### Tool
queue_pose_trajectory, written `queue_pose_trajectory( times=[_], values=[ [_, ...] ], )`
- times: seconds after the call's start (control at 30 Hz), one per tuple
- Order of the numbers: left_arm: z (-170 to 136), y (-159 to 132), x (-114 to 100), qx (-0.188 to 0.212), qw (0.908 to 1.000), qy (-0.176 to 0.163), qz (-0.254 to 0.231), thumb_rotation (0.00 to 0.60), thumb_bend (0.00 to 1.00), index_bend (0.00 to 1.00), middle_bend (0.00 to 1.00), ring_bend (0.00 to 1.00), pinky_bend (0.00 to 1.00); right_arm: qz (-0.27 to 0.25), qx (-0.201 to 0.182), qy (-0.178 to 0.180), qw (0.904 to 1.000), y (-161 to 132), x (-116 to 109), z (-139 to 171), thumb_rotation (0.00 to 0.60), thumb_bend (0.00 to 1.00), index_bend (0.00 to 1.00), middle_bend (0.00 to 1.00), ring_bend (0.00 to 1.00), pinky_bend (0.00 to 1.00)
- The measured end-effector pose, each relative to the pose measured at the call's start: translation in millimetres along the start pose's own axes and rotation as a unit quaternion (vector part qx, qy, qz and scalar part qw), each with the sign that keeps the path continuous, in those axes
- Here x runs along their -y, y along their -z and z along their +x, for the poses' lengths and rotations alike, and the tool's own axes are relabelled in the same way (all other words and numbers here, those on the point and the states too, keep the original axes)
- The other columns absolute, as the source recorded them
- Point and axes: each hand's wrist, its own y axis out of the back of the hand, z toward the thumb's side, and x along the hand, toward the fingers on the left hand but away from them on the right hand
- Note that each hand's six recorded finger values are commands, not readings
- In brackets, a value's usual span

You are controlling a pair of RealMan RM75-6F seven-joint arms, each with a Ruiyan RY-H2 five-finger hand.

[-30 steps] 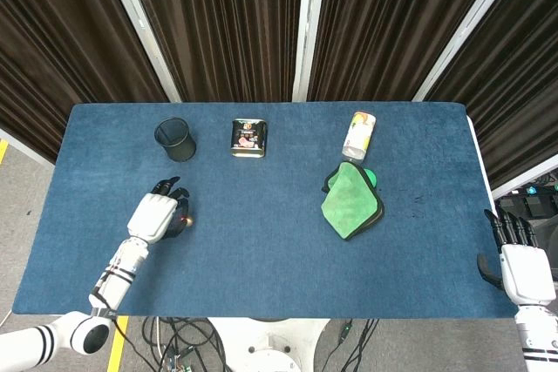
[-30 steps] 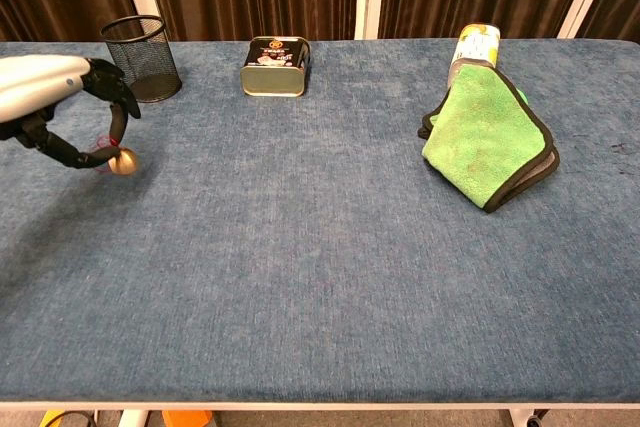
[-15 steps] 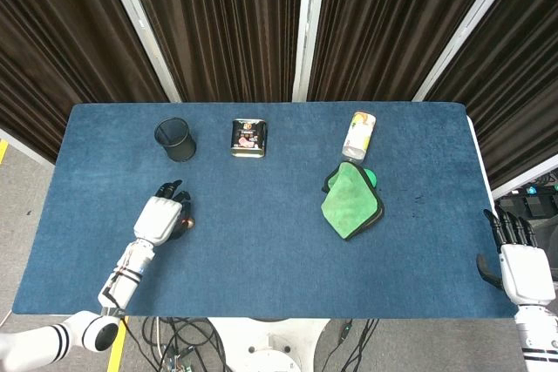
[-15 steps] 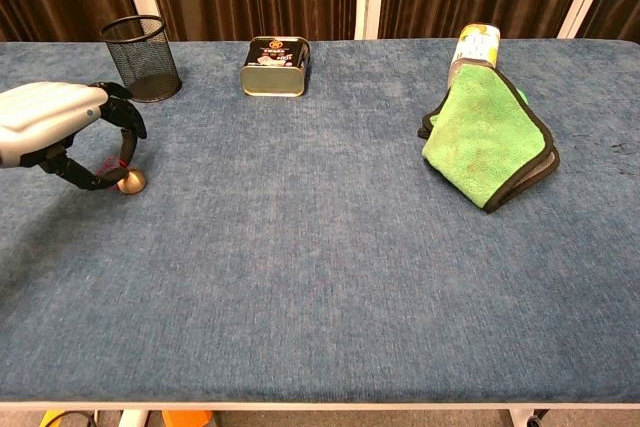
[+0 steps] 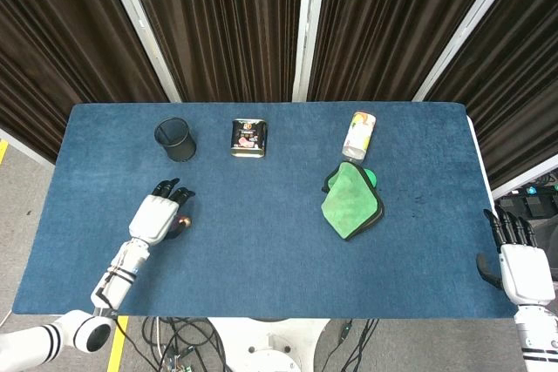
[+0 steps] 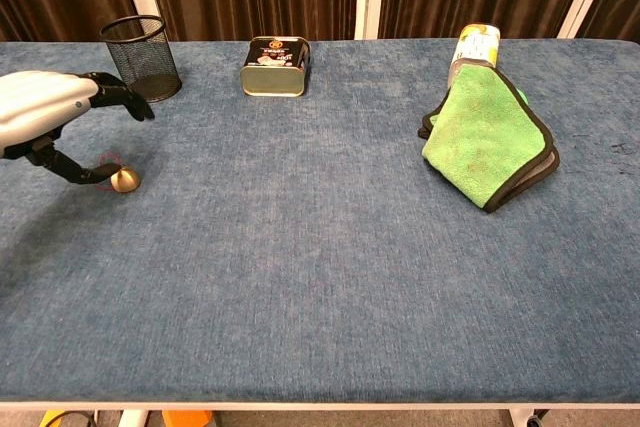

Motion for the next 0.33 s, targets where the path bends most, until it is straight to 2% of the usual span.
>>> queue_pose_trajectory(
  times=[0.17,0.33],
  values=[
    [-8,1,-12,0.001,1.0000,-0.006,-0.003,0.600,0.25,0.11,0.14,0.02,0.11,-0.001,0.000,0.002,1.0000,0,-1,0,0.600,0.35,0.00,0.00,0.00,0.00],
    [-36,22,-35,-0.031,0.9984,-0.047,0.001,0.600,0.21,0.11,0.13,0.02,0.11,-0.004,0.002,0.011,0.9999,2,-6,3,0.600,0.35,0.00,0.00,0.00,0.00]
  ],
)
